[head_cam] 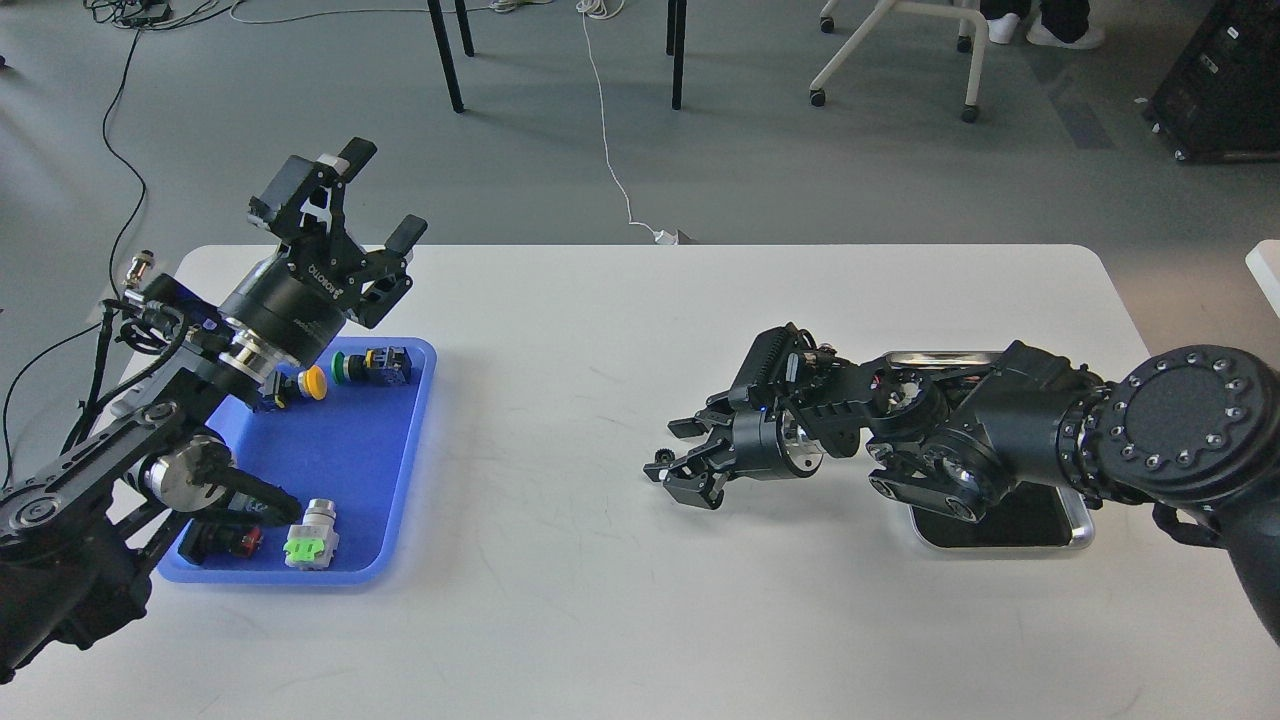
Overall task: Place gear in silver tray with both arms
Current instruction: 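Lower the right gripper onto the gear and close it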
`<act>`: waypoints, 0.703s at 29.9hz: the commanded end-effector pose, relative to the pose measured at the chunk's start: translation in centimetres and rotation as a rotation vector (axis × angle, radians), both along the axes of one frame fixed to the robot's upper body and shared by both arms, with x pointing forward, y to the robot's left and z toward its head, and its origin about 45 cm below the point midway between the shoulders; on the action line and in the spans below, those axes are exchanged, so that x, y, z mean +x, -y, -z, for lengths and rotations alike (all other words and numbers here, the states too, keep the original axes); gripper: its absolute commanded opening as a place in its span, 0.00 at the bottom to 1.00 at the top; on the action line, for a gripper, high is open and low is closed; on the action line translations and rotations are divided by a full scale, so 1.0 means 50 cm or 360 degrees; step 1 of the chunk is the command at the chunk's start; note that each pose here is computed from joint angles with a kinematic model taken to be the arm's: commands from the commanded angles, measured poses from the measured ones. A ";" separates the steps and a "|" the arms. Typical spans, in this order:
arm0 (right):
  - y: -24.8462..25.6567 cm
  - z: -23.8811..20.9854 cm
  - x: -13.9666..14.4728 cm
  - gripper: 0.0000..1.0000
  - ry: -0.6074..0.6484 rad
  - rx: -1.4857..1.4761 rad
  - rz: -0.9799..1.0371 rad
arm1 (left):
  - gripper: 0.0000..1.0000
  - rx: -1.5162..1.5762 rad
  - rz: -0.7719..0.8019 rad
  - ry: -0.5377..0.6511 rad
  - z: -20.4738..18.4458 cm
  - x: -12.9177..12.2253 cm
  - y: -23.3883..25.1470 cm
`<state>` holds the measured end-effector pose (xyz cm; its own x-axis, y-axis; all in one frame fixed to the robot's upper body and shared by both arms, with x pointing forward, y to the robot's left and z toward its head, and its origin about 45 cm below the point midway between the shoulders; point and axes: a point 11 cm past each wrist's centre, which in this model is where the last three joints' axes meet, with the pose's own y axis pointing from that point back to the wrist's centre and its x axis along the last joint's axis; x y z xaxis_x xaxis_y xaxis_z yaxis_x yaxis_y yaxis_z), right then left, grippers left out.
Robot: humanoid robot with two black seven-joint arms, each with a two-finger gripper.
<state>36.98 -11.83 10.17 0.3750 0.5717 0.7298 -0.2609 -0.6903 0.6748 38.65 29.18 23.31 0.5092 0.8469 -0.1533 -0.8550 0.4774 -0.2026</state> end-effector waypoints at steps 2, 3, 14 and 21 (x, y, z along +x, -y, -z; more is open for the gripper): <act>0.002 0.009 -0.009 0.41 -0.0020 -0.0004 -0.0001 | 0.98 0.0000 0.0001 0.0000 0.000 0.000 0.000; 0.002 0.009 -0.009 0.34 -0.0020 -0.0004 -0.0001 | 0.99 0.0000 0.0001 0.0000 0.000 0.000 0.000; 0.002 0.009 -0.009 0.17 -0.0020 -0.0004 -0.0001 | 0.98 0.0000 -0.0003 0.0002 -0.001 0.000 -0.001; 0.001 0.004 -0.003 0.16 -0.0007 -0.0005 -0.0002 | 0.98 -0.0001 -0.0002 -0.0001 0.000 0.000 -0.001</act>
<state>36.58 -11.95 9.72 0.3825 0.5747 0.7235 -0.2522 -0.6884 0.6801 38.64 29.21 23.30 0.5082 0.8474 -0.1538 -0.8556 0.4763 -0.2027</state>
